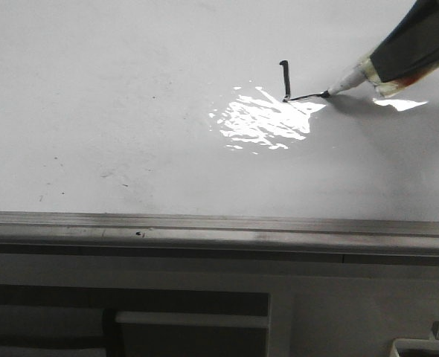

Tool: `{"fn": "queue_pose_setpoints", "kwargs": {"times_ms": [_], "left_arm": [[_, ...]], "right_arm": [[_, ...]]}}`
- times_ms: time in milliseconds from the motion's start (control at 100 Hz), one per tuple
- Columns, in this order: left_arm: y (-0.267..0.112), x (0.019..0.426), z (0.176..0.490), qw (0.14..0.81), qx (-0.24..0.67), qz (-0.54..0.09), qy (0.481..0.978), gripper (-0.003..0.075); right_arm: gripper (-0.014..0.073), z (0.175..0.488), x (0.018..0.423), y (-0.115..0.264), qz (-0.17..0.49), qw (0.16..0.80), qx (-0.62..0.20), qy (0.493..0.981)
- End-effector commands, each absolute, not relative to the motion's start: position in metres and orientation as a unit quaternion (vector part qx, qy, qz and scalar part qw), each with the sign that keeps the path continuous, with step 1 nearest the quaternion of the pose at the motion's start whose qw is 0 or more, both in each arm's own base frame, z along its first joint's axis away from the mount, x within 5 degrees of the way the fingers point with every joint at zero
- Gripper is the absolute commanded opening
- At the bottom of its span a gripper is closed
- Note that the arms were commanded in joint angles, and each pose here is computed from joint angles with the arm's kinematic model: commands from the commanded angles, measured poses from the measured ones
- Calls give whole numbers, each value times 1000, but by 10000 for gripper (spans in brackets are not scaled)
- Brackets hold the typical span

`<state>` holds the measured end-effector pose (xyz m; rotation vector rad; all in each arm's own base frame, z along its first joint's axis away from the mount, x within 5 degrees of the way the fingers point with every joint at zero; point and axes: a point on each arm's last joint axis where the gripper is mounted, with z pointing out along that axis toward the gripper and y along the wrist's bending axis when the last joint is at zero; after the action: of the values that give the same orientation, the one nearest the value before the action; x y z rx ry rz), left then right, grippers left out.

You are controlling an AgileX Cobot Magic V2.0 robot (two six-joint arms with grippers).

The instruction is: Write number 5 on whiteboard

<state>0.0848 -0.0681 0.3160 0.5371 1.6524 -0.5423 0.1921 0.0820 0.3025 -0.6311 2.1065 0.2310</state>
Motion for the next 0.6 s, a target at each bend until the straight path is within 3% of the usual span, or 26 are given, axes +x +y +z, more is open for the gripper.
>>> {"fn": "queue_pose_setpoints", "kwargs": {"times_ms": [0, 590], "left_arm": [[-68, 87, 331, 645, 214, -249, 690, -20], [-68, 87, 331, 645, 214, -249, 690, -20]], "right_arm": [[-58, 311, 193, 77, 74, 465, -258, 843], [-53, 284, 189, 104, 132, 430, -268, 852]]}}
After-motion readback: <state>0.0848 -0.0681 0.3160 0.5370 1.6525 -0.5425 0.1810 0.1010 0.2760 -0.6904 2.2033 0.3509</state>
